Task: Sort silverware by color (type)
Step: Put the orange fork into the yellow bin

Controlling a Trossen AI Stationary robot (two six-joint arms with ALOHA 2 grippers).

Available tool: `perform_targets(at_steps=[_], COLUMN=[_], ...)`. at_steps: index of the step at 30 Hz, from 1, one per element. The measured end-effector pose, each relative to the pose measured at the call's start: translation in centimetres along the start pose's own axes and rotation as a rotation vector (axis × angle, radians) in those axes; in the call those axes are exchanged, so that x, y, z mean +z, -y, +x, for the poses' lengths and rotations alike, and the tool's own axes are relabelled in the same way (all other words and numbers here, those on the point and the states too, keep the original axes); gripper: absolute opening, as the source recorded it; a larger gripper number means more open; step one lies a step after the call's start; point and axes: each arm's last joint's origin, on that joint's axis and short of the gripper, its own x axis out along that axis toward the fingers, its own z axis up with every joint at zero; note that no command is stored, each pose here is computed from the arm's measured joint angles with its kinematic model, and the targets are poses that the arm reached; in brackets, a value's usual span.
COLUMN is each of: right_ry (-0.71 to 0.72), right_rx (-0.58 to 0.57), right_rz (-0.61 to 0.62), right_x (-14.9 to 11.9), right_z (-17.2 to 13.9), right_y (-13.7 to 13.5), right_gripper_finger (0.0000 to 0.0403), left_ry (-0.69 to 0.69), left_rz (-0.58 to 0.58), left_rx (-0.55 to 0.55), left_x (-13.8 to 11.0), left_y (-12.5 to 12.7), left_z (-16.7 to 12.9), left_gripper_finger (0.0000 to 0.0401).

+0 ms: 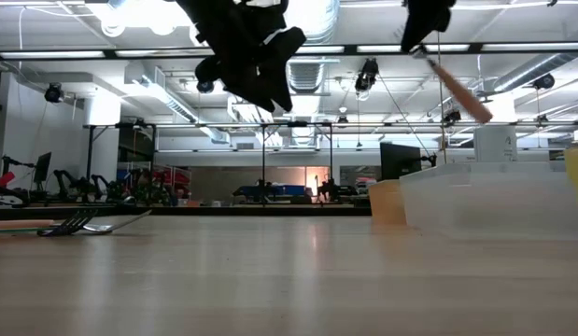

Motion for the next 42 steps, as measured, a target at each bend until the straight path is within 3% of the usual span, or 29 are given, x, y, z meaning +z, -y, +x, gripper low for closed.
perform_targets(at_steps=[6, 12, 20, 30, 42], right_ry=[-0.107, -0.283, -0.389, -0.619, -0.676], right_rx=[0.073, 0.267, 0.298, 0.265, 0.251], right_rz=[0.007, -0.003, -0.026, -0.038, 0.106], right_x=[-2.3, -5.5, -9.0, -13.7, -14.1], right_z=[-0.1, 0.2, -0.2, 1.9, 2.3], right_y=[-4.2, -8.4, -11.7, -13.0, -13.2], right_gripper_finger=[0.0008, 0.0008, 0.0008, 0.0008, 0.0015], left_ry=[-0.004, -0.036, -0.035, -0.039, -0.032], left_rz=[0.008, 0.040, 0.035, 0.037, 0.045], left_rx=[0.011, 0.031, 0.060, 0.049, 0.019], left_x=[-0.2, -0.5, -0.6, -0.7, -0.2], left_y=[-0.1, -0.4, -0.6, -0.7, -1.6], left_z=[0.0, -0.1, -0.2, -1.3, -4.3], left_gripper_finger=[0.0171, 0.0171, 0.0171, 0.0169, 0.0169])
